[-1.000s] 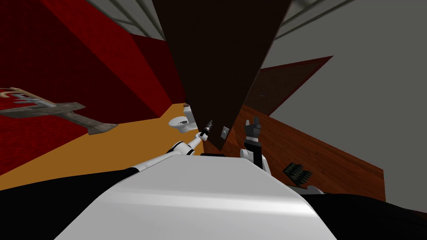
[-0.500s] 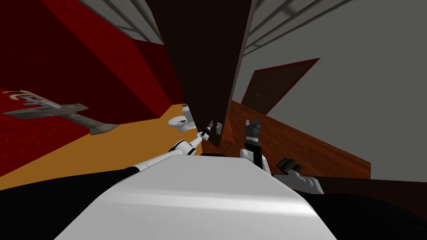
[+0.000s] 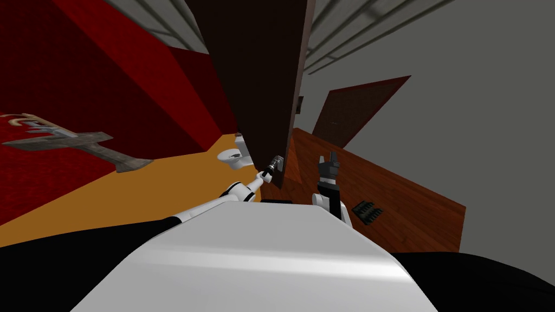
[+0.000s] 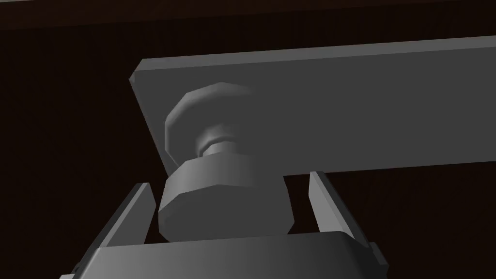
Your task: Push the door open
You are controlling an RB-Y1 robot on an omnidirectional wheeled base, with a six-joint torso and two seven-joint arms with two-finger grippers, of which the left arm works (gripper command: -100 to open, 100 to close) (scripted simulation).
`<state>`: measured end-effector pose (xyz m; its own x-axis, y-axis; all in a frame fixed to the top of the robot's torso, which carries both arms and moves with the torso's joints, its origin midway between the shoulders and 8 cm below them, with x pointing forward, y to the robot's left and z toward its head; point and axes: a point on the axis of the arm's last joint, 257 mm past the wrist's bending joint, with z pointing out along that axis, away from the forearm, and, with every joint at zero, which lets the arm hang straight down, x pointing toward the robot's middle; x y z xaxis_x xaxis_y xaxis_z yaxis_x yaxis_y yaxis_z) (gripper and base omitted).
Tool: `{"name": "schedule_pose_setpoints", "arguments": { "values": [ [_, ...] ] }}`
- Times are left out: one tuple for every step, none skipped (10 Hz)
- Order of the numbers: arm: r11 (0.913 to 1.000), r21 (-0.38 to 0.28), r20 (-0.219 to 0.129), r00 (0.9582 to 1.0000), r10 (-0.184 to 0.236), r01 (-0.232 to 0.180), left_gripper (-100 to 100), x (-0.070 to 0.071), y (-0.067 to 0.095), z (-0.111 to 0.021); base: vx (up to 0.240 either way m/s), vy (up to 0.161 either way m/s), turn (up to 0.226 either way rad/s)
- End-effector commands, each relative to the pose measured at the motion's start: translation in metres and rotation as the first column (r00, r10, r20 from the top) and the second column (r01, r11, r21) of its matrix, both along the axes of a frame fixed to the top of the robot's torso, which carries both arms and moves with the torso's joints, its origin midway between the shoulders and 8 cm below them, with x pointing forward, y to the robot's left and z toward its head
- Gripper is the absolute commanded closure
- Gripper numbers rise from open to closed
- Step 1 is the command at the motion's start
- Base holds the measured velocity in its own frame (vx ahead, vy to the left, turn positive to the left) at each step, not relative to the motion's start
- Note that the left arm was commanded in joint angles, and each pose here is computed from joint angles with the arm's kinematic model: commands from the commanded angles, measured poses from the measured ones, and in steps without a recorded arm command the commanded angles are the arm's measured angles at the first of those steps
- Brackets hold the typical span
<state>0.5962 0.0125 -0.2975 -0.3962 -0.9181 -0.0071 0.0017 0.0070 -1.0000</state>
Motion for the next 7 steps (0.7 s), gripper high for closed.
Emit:
{"name": "schedule_pose_setpoints", "arguments": {
  "values": [
    [1.0,-0.005,-0.001,1.0,-0.004,0.004,-100,0.0,-0.004,0.001,-0.14,-0.133,-0.043],
    [1.0,-0.007,-0.002,1.0,-0.005,0.005,-100,0.0,-0.005,0.001,-0.148,-0.124,-0.033],
    [1.0,-0.004,-0.002,1.0,-0.004,0.004,-100,0.0,-0.004,0.001,-0.066,-0.06,-0.003],
    [0.9996,0.025,0.006,0.9999,0.016,-0.016,-100,0.007,0.019,-0.001,-0.01,-0.008,-0.004],
    [0.9997,0.021,0.015,0.9998,0.014,-0.014,-100,0.008,0.018,0.004,0.003,0.009,0.01],
    [0.9985,0.047,0.013,0.9995,0.029,-0.03,-100,0.011,0.036,-0.001,0.021,0.028,-0.004],
    [0.9985,0.047,0.013,0.9995,0.029,-0.03,-100,0.011,0.036,-0.001,0.023,0.032,-0.003]
  ]
}}
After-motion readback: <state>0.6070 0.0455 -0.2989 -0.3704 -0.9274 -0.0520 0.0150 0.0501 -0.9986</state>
